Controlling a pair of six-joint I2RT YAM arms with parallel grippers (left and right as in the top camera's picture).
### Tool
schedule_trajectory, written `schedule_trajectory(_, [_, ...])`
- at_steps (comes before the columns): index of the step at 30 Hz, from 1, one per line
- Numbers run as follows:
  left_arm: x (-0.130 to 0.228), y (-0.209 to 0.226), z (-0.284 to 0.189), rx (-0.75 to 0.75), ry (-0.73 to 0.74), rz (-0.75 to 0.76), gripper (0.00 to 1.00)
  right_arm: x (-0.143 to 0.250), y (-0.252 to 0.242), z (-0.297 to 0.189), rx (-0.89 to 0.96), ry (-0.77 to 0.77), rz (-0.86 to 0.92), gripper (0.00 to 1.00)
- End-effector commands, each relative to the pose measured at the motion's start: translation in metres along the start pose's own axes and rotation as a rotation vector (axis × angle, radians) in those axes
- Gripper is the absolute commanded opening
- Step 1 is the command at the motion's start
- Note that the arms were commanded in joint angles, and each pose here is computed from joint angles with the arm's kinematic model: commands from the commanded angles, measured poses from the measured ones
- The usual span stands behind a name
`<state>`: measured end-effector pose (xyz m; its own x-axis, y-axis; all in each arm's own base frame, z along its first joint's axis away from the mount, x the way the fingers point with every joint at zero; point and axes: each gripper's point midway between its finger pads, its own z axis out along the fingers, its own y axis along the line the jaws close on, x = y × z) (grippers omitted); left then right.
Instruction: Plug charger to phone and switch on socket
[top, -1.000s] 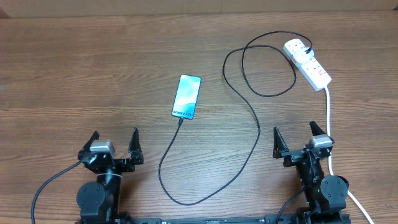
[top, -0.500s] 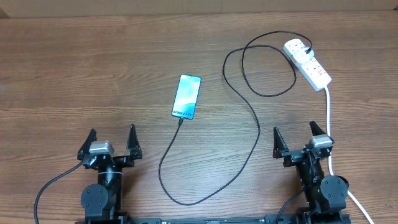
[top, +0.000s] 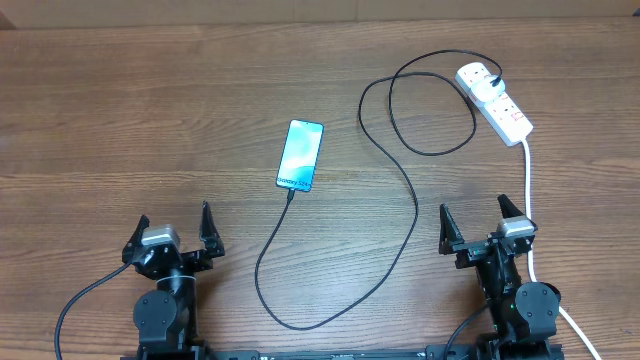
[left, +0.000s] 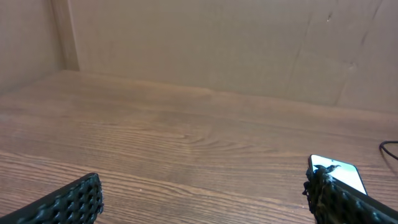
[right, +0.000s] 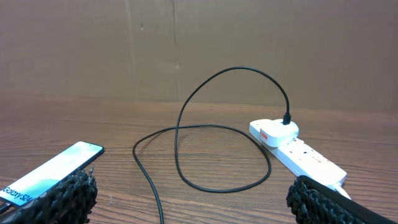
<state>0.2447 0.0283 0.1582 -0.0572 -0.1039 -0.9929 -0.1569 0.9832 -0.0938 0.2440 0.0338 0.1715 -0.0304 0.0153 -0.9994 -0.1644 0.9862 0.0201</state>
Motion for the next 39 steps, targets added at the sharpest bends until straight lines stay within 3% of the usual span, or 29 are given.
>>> schedule_trajectory(1, [0.0013,-0.0067,-0.0005,0.042,0.0,0.059,1.0,0.0009,-0.0001,0.0,0.003,-0.007,-0.005,1.0])
schedule_trajectory(39, [0.0031,-0.0113,-0.0008,0.069,0.008,0.07,1.0,0.0009,-0.0001,0.0,0.003,-0.007,-0.005,1.0])
